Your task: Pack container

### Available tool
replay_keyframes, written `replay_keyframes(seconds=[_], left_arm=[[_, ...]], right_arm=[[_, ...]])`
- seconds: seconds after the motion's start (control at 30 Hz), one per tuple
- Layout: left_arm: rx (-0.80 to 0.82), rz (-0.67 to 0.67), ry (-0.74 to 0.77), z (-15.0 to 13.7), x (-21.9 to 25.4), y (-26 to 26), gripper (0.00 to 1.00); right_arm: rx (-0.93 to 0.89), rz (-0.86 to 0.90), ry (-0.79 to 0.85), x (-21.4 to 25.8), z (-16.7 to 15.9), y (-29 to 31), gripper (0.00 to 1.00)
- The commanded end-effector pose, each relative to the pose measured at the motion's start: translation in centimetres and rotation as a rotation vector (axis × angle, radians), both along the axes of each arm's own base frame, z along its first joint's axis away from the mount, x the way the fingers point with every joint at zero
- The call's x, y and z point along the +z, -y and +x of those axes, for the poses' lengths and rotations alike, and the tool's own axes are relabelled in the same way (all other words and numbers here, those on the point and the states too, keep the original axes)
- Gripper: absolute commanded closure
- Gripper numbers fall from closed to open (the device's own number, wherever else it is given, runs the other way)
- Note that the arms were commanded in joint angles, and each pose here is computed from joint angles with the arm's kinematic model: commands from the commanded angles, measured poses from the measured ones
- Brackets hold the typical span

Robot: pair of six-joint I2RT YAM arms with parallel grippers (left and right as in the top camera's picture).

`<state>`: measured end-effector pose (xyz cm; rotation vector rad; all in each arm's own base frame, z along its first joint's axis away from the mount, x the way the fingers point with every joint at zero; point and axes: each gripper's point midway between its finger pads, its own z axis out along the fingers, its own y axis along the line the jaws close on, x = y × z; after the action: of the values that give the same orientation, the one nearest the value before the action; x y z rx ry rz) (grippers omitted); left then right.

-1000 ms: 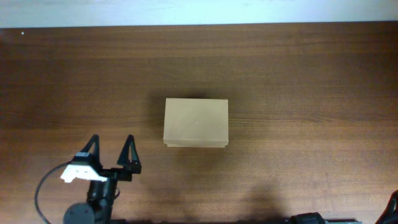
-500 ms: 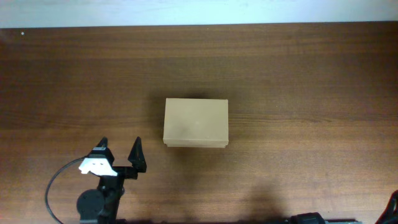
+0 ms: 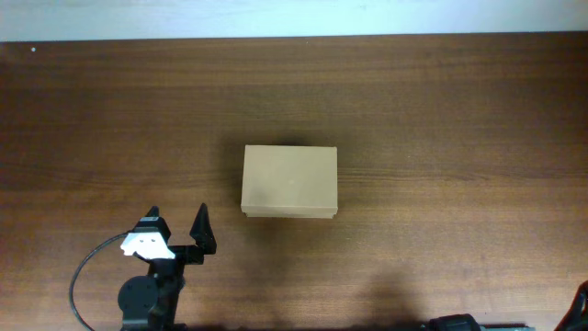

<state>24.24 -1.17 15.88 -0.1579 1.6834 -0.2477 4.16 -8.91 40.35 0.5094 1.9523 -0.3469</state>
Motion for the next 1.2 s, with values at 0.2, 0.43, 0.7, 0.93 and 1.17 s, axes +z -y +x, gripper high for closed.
replay_keyframes(seconds=[0.2, 0.43, 0.7, 0.93, 1.17], left_arm=[[0.011, 0.021, 0.006, 0.0, -0.2, -0.3, 0.01], [0.011, 0.021, 0.006, 0.0, -0.2, -0.3, 0.01], [0.011, 0.021, 0.006, 0.0, -0.2, -0.3, 0.01], [0.011, 0.021, 0.006, 0.0, -0.2, -0.3, 0.01], [0.011, 0.021, 0.006, 0.0, -0.2, -0.3, 0.01]], right_arm=[[-0.001, 0.003, -0.005, -0.2, -0.2, 0.0, 0.01], [0.0, 0.003, -0.005, -0.2, -0.2, 0.0, 0.01], [0.0, 0.003, -0.005, -0.2, -0.2, 0.0, 0.01], [0.022, 0.031, 0.013, -0.1, 0.2, -0.6, 0.01], [0.251, 0.145, 0.355, 6.6, 6.4, -5.0, 0.01]])
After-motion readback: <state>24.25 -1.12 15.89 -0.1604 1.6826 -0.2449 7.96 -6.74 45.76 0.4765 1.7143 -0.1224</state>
